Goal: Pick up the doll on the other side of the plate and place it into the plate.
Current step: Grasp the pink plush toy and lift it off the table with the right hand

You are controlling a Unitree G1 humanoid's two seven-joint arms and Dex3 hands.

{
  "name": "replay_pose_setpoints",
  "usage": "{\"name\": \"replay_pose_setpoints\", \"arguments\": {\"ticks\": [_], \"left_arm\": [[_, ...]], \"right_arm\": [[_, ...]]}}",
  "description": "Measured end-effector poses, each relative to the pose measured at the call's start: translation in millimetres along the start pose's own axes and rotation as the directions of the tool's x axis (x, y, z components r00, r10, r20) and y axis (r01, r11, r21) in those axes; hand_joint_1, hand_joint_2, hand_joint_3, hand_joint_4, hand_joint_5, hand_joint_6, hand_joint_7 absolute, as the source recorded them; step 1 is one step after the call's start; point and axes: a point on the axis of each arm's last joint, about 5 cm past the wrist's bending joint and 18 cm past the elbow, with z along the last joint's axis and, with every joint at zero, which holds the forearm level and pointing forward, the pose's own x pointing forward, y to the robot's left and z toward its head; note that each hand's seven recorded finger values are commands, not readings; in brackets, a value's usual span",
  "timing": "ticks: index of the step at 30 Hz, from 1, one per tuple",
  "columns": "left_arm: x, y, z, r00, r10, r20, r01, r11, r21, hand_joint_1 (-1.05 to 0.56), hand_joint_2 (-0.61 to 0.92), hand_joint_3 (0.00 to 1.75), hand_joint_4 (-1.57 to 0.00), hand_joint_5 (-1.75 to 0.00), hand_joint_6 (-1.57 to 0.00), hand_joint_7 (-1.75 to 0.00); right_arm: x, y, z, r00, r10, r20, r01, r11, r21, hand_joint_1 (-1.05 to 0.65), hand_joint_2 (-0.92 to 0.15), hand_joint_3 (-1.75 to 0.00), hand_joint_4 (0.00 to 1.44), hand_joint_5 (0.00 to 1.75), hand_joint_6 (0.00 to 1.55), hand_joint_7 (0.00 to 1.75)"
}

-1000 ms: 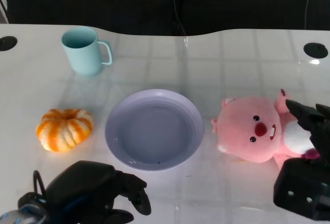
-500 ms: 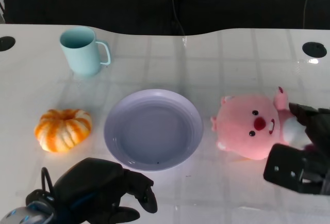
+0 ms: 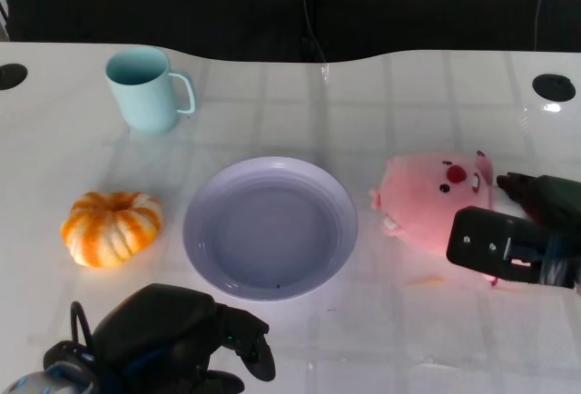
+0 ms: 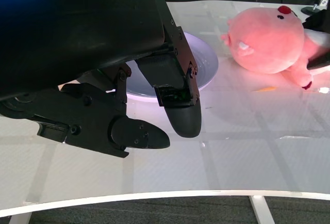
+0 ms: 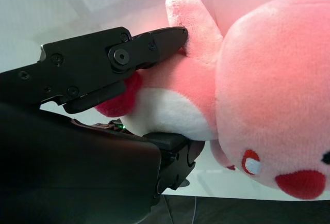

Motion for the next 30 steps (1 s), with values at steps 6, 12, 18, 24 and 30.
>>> {"name": "replay_pose_setpoints", "arguments": {"ticks": [6, 12, 18, 24, 30], "left_arm": [[-8, -1.1, 7.9, 1.000, 0.014, 0.011, -0.014, 1.000, -0.003, -0.23, 0.92, 0.20, -0.75, -1.30, -0.91, -0.53], [-17, 2.7, 15.7, 1.000, 0.009, 0.008, -0.009, 1.000, -0.013, -0.24, 0.92, 0.21, -0.76, -1.29, -0.92, -0.54], [-19, 4.4, 18.2, 1.000, 0.008, 0.002, -0.008, 1.000, -0.015, -0.23, 0.92, 0.22, -0.74, -1.38, -0.92, -0.58], [-19, 5.0, 17.7, 1.000, 0.010, 0.000, -0.010, 1.000, -0.017, -0.23, 0.92, 0.20, -0.75, -1.32, -0.91, -0.59], [-17, 6.7, 18.1, 1.000, 0.007, -0.004, -0.007, 1.000, -0.011, -0.23, 0.92, 0.22, -0.76, -1.33, -0.91, -0.60]], "right_arm": [[3.3, 2.2, -0.3, 0.999, -0.051, 0.013, 0.051, 0.998, 0.047, -0.36, -0.92, -0.02, 0.91, 0.15, 0.94, 0.07], [4.1, 3.3, -1.8, 0.993, -0.116, 0.009, 0.114, 0.986, 0.125, -0.20, -0.92, -0.07, 0.96, 0.91, 1.21, 0.04], [3.0, 5.7, -2.8, 0.987, -0.161, 0.019, 0.157, 0.978, 0.140, -0.23, -0.91, -0.25, 0.80, 1.34, 1.28, 0.05], [-1.3, 8.1, -2.6, 0.983, -0.182, 0.010, 0.175, 0.959, 0.223, -0.22, -0.79, -0.54, 0.78, 1.61, 1.11, 0.58], [-4.7, 8.6, -6.6, 0.974, -0.227, 0.000, 0.215, 0.926, 0.312, -0.22, -0.50, -1.09, 0.81, 1.74, 0.71, 1.57]]}}
